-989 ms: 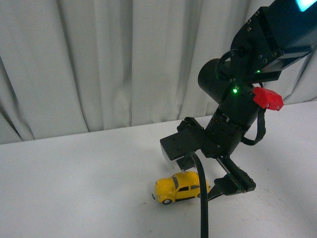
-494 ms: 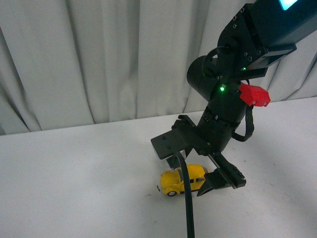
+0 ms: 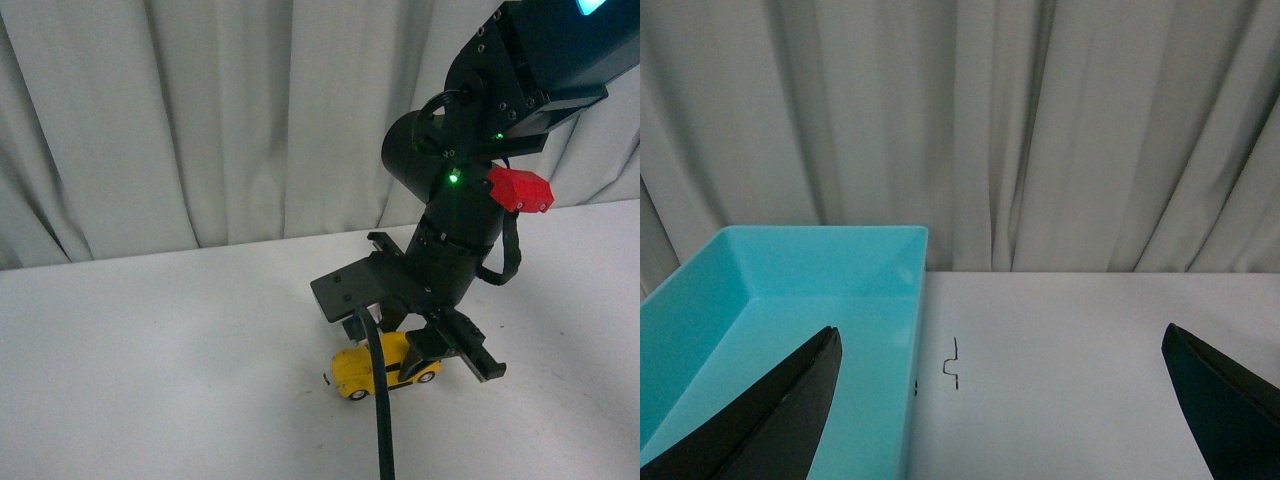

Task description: Wind up and store yellow beetle toy

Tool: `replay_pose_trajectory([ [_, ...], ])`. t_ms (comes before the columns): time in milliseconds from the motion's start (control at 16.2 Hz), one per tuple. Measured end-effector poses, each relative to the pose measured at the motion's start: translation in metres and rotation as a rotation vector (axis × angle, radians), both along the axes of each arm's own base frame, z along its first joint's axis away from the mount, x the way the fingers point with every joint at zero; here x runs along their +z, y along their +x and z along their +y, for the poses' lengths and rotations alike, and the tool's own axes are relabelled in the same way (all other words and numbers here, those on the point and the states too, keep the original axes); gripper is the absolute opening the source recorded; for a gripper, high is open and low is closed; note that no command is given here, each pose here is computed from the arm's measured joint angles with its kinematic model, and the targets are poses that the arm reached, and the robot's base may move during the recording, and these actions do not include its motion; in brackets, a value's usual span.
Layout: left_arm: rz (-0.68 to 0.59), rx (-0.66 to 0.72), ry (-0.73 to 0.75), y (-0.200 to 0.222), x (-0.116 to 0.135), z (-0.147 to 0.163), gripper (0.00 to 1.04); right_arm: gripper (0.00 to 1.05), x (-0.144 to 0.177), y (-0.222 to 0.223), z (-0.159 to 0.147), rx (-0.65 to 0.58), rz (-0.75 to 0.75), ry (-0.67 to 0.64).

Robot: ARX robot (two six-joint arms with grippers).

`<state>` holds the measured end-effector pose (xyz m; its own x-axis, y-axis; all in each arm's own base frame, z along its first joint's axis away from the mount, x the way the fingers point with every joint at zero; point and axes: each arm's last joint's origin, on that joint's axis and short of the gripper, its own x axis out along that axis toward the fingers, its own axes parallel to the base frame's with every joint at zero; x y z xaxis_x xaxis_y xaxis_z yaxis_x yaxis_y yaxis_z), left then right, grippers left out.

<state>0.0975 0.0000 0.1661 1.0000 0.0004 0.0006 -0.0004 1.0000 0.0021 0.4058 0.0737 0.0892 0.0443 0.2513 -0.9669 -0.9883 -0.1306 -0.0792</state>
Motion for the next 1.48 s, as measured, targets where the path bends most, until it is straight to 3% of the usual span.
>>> replay_pose_trajectory([
  [803, 0.000, 0.000, 0.000, 0.000, 0.000, 0.000, 0.98, 0.41, -0.007, -0.005, -0.004, 0.027, -0.056, -0.002],
  [1483, 0.000, 0.000, 0.000, 0.000, 0.000, 0.000, 0.98, 0.41, -0.020, -0.017, -0.048, -0.180, -0.053, 0.099],
])
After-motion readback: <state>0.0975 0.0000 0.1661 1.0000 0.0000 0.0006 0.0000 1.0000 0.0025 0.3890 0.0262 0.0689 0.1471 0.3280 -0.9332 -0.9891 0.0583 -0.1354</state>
